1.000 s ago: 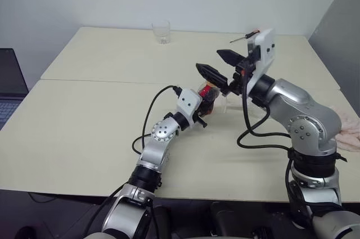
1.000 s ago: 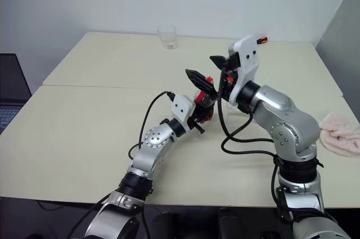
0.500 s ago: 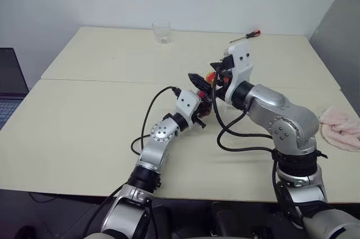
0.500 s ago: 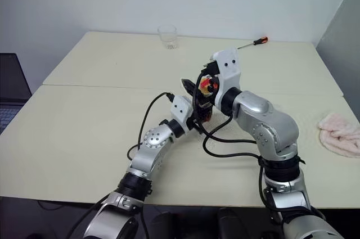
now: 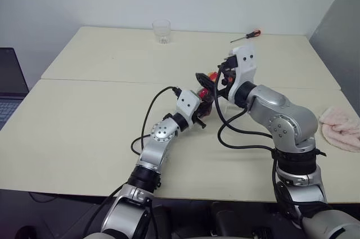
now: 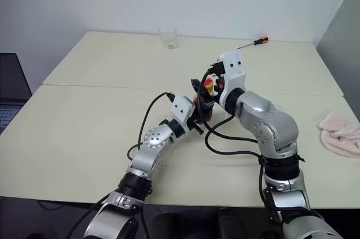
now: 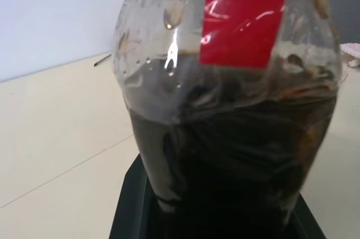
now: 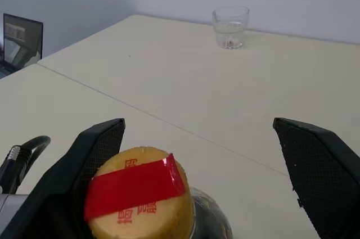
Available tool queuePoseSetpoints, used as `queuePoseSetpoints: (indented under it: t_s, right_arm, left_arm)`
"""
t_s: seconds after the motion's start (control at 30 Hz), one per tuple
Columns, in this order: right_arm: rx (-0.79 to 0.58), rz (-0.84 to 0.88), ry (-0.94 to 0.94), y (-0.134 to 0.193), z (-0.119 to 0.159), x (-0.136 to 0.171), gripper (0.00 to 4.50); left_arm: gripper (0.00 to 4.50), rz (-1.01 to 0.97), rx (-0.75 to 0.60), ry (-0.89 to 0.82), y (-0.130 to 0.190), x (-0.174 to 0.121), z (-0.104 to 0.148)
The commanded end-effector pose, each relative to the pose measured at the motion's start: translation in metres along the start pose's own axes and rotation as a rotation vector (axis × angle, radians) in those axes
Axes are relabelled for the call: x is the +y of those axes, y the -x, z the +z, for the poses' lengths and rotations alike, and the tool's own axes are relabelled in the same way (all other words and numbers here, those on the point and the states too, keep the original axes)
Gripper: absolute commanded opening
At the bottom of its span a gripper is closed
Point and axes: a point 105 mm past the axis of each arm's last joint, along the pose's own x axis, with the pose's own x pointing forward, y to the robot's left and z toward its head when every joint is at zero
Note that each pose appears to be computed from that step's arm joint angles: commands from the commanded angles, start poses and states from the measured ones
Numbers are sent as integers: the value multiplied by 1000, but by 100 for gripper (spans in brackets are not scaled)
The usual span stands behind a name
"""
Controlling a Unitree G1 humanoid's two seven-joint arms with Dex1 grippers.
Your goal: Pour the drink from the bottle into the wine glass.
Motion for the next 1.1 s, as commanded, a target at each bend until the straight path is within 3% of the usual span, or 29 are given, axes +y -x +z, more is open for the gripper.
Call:
queuePoseSetpoints:
  t_s: [0.03, 0.33, 0.8, 1.1]
  right_arm:
    - [-54, -94, 14, 11, 13, -25, 450]
    - [-89, -57, 15, 26, 17, -27, 450]
    - [-173, 177, -18, 37, 32, 16, 450]
    - [-144, 162, -3, 29, 27, 17, 450]
  left_arm:
    - [77, 24, -65, -30, -2, 8, 19]
    - [77, 34, -62, -37, -1, 12, 18]
    - [77, 39, -62, -42, -1, 15, 19]
    - [77, 44, -63, -39, 0, 15, 18]
